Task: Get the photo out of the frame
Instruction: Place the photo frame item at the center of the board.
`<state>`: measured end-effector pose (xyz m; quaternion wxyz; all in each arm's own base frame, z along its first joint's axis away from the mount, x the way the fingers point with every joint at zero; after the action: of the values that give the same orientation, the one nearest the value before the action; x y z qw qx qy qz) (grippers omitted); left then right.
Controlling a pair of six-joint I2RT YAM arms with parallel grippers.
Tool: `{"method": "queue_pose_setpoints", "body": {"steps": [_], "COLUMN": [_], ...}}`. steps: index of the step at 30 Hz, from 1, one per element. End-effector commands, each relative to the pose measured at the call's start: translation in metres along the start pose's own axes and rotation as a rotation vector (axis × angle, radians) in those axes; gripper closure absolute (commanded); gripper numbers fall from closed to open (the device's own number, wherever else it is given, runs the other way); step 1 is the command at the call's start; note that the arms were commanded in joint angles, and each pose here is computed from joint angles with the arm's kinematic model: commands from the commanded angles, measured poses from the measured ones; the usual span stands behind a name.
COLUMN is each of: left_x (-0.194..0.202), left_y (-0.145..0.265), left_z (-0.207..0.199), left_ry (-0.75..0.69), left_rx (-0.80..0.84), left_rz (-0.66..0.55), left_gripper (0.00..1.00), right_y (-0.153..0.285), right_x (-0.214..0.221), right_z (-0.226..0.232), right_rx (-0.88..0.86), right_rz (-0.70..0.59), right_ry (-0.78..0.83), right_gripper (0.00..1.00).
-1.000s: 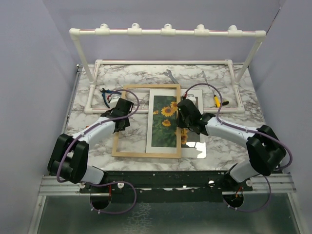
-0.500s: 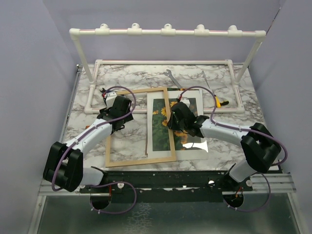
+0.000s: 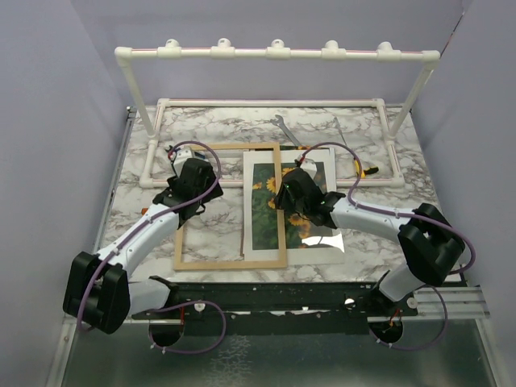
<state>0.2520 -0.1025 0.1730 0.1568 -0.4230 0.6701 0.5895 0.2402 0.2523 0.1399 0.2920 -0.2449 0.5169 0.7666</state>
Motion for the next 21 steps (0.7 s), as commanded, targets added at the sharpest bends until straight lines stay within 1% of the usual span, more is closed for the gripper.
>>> {"method": "queue_pose_setpoints", "body": {"steps": [1, 2, 3, 5, 9, 11, 14, 16, 19, 20, 21], "left_x": [0.0, 0.0, 0.002, 0.005, 0.016, 0.023, 0.032, 0.037, 0.043, 0.044, 0.046], "left_y": [0.011, 0.012, 0.013, 0.014, 0.012, 0.012, 0.013, 0.01, 0.004, 0.003, 0.003], "left_z": [-0.004, -0.004, -0.003, -0.004, -0.009, -0.016, -0.027, -0.031, -0.033, -0.033, -0.033], "left_ry": [0.019, 0.021, 0.021, 0.017, 0.001, -0.012, -0.034, -0.037, -0.036, -0.034, -0.033], "left_rx": [0.089, 0.096, 0.102, 0.12, 0.186, 0.235, 0.298, 0.326, 0.334, 0.338, 0.344], "left_rz": [-0.001, 0.004, 0.012, 0.03, 0.107, 0.137, 0.16, 0.169, 0.187, 0.191, 0.194], "left_gripper": [0.18, 0.18, 0.18, 0.18, 0.19, 0.21, 0.23, 0.27, 0.37, 0.39, 0.4], "right_y": [0.0, 0.0, 0.0, 0.002, 0.014, 0.022, 0.032, 0.039, 0.053, 0.057, 0.061], "right_x": [-0.002, -0.002, -0.003, -0.006, -0.011, -0.016, -0.02, -0.022, -0.019, -0.018, -0.016], "right_z": [0.012, 0.013, 0.015, 0.014, 0.004, -0.008, -0.036, -0.06, -0.089, -0.098, -0.107], "right_rx": [-0.056, -0.058, -0.059, -0.045, -0.001, 0.013, -0.004, -0.012, -0.002, 0.0, 0.001], "right_rz": [-0.041, -0.041, -0.043, -0.054, -0.092, -0.098, -0.06, -0.044, -0.023, -0.011, 0.006], "right_ry": [-0.048, -0.05, -0.053, -0.052, 0.004, 0.018, -0.013, -0.037, -0.05, -0.059, -0.07], "right_gripper": [0.45, 0.32, 0.27, 0.26, 0.27, 0.27, 0.27, 0.24, 0.22, 0.19, 0.18]}}
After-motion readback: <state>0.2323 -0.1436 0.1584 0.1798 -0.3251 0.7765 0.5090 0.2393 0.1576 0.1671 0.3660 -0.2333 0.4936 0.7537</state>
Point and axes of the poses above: each gripper's point midway between its finger pads, its own y axis back along the fingers, its own z axis along the line the jaws close on, x = y × z, the point moved 9 cm from there along y, back along the fingers, and after that the axes turned 1 degree about y, right-handed, at the moved point
